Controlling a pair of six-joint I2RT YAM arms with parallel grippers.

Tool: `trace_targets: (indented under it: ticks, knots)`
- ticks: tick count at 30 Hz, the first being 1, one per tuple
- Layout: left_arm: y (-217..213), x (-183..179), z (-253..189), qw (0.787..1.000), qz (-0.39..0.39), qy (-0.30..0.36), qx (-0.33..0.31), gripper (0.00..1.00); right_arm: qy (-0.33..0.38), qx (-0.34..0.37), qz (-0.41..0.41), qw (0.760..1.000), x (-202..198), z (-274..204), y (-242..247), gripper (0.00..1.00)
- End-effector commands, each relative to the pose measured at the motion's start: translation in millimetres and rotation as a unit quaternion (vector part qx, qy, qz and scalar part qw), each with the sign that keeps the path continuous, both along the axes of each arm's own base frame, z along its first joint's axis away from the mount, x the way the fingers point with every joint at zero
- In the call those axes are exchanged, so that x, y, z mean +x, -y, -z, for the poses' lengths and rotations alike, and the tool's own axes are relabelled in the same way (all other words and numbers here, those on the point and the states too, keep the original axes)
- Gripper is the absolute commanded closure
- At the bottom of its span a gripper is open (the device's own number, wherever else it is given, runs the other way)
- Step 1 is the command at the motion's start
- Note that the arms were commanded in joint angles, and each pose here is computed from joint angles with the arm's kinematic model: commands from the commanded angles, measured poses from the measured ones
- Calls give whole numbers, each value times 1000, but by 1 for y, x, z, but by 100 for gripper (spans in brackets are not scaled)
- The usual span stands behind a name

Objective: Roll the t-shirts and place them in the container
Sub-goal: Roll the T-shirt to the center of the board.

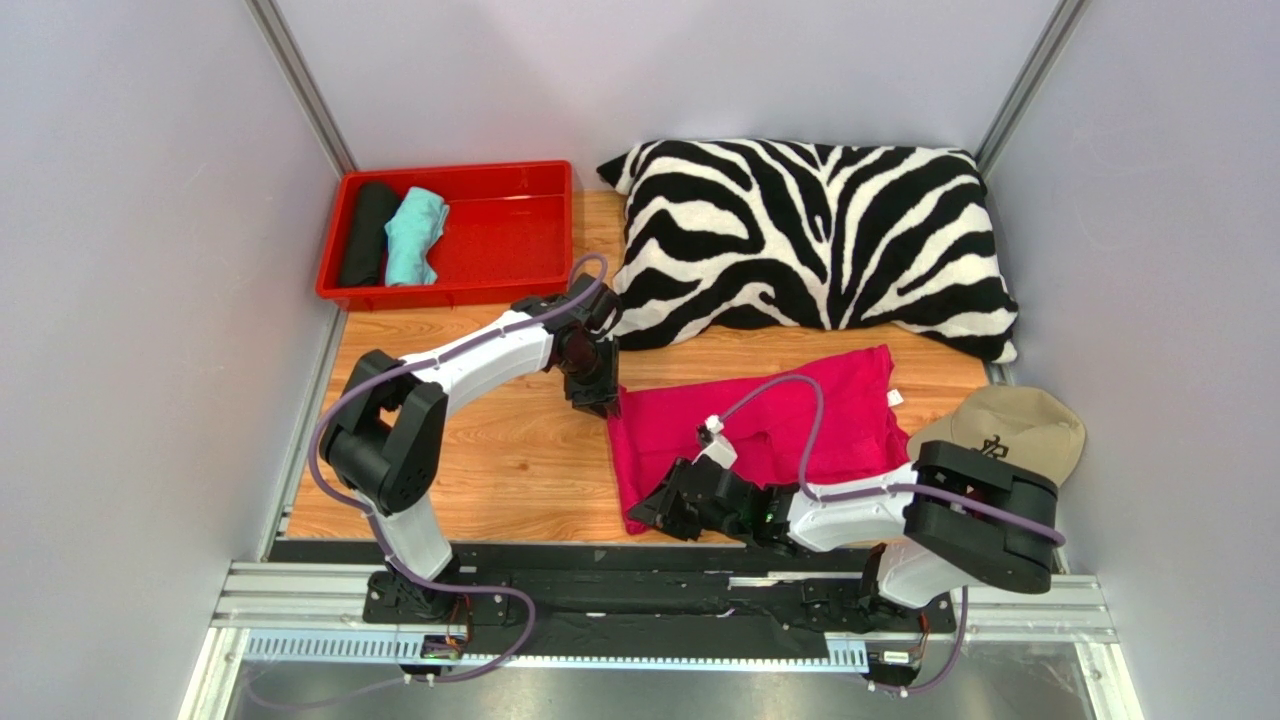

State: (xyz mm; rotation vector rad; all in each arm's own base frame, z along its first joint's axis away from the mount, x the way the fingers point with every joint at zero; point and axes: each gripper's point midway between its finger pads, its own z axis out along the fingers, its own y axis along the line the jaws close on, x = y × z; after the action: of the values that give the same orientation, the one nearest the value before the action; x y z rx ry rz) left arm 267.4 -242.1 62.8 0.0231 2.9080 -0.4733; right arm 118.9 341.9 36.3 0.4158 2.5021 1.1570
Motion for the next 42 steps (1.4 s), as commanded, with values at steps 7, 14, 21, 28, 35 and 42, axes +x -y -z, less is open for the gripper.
trace_targets:
  ticks: [7, 14, 21, 28, 35, 42]
  knots:
    - [17, 3, 10, 1000, 6, -7, 0, 75, -29, 78, 25, 996, 2, -12, -10, 83]
    - [27, 5, 12, 1000, 10, -11, 6, 77, -32, 74, 27, 996, 1, -10, -8, 83]
    - [35, 8, 17, 1000, 15, -17, 20, 77, -11, 20, 18, 1000, 3, -11, 1, 61]
    - [36, 6, 22, 999, 21, -25, 29, 77, 28, -53, 6, 998, 4, -29, 10, 52]
    - [41, 5, 20, 999, 27, -24, 26, 77, 122, -180, 1, 976, 22, -57, 37, 45]
    - [40, 4, 20, 999, 31, -24, 29, 77, 187, -264, -29, 946, 61, -56, 34, 43]
